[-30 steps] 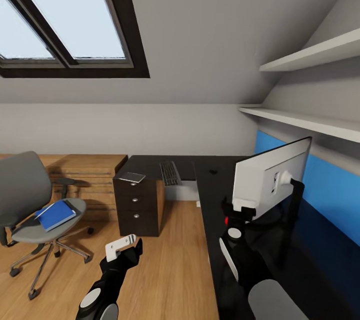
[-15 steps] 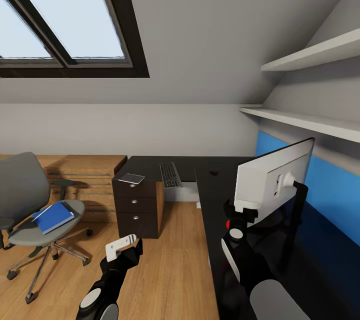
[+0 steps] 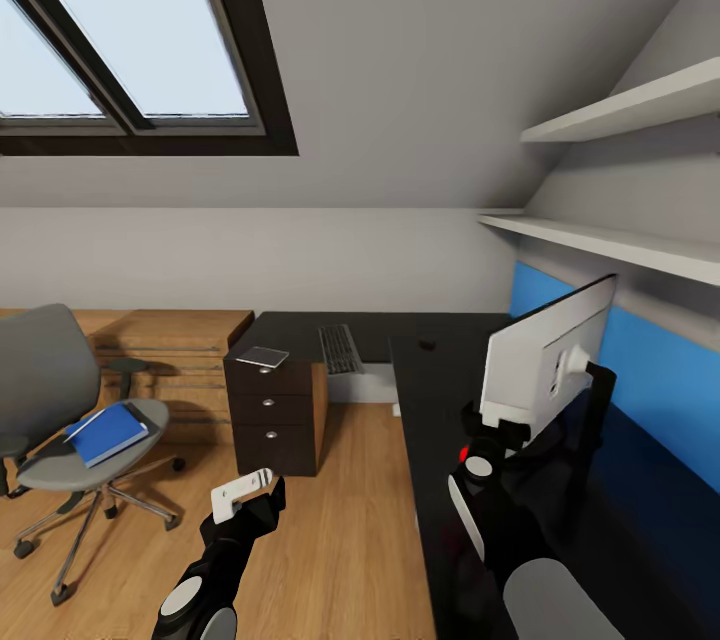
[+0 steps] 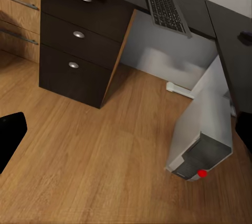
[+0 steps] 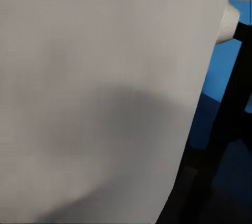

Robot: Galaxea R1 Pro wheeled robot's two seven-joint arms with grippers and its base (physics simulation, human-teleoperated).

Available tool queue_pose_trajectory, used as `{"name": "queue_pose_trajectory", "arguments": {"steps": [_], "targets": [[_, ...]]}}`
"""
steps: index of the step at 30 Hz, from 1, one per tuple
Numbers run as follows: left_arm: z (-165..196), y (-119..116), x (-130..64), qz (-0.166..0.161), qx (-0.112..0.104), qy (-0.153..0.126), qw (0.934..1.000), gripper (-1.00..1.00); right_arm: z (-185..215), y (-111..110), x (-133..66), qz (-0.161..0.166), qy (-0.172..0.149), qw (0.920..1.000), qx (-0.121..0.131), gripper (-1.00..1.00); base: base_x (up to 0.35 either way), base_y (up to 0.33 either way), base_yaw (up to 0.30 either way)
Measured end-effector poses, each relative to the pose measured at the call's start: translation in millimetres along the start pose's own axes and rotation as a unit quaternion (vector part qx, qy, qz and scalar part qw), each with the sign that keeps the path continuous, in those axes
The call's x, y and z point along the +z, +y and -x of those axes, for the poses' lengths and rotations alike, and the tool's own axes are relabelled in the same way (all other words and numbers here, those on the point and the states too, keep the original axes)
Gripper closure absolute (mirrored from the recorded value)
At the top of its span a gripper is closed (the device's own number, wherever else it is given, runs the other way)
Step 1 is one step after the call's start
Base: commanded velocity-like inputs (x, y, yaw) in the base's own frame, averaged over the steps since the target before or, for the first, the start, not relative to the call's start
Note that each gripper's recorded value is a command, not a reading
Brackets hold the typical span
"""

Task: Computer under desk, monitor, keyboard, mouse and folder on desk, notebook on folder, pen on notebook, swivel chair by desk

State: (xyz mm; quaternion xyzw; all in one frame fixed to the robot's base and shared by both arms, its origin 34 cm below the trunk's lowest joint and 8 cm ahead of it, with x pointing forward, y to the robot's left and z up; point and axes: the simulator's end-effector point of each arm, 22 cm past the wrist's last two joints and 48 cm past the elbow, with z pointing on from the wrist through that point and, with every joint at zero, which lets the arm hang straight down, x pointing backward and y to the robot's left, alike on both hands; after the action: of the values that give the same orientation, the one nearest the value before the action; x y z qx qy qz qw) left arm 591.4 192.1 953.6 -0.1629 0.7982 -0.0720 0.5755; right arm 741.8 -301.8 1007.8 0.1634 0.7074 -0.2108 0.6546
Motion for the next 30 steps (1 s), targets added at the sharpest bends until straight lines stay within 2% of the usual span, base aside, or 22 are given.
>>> {"name": "queue_pose_trajectory", "arguments": {"steps": [13,30], "targets": [[-0.1,0.0,0.0,0.0,0.0,0.0,1.0,-1.0,0.9,0.7,-0.2,0.001,-0.001,1.0,-0.002,-1.0,-0.223,-0.221,0.0],[0.7,1.3,0.1,0.001,-0.001,-0.001,1.0,-1.0,1.3,0.3,-0.2,0.001,-0.002,1.0,-0.001,-1.0,-0.013,-0.322,0.0]]}}
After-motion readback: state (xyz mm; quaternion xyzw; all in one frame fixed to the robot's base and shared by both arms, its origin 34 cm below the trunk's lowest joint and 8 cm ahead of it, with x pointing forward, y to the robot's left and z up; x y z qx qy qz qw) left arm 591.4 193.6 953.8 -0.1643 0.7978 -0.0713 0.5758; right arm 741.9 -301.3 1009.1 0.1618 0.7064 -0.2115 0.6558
